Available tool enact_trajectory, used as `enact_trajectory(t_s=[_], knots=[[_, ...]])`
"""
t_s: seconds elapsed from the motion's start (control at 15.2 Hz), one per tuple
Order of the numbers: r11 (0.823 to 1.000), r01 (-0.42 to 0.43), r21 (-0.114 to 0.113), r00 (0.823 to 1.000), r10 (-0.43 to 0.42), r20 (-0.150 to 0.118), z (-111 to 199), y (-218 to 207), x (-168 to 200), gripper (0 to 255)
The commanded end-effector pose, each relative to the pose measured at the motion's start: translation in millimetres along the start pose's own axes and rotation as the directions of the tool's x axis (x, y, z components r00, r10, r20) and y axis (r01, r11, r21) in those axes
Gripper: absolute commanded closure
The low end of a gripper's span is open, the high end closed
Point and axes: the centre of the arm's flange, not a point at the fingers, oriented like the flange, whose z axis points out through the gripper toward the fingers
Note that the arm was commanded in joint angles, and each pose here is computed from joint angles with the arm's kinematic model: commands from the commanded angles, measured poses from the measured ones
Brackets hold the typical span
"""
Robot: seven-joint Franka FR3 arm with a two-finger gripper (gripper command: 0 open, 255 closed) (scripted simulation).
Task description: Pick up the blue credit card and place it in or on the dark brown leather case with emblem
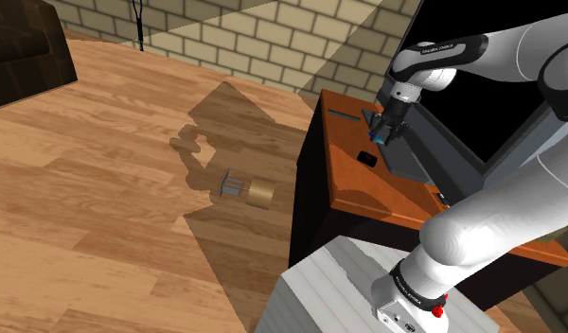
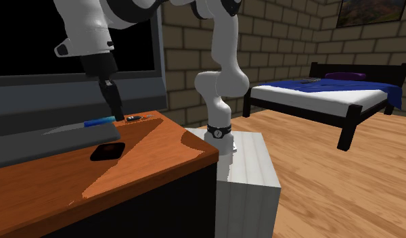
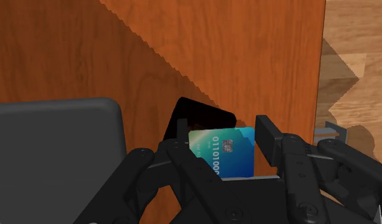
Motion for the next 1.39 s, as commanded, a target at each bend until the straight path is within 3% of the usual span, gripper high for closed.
enact_trajectory(t_s=[0.0,0.66,1.19,1.25,1.32], knots=[[1.000,0.000,0.000,1.000,0.000,-0.001,10.6,0.4,2.1,255],[1.000,0.000,0.000,1.000,0.000,-0.001,61.0,1.8,9.5,255],[1.000,0.000,0.000,1.000,0.000,0.000,61.0,1.8,9.5,255],[1.000,0.000,0.000,1.000,0.000,0.000,61.0,1.8,9.5,0],[1.000,0.000,0.000,1.000,0.000,0.000,61.0,1.8,9.5,0]])
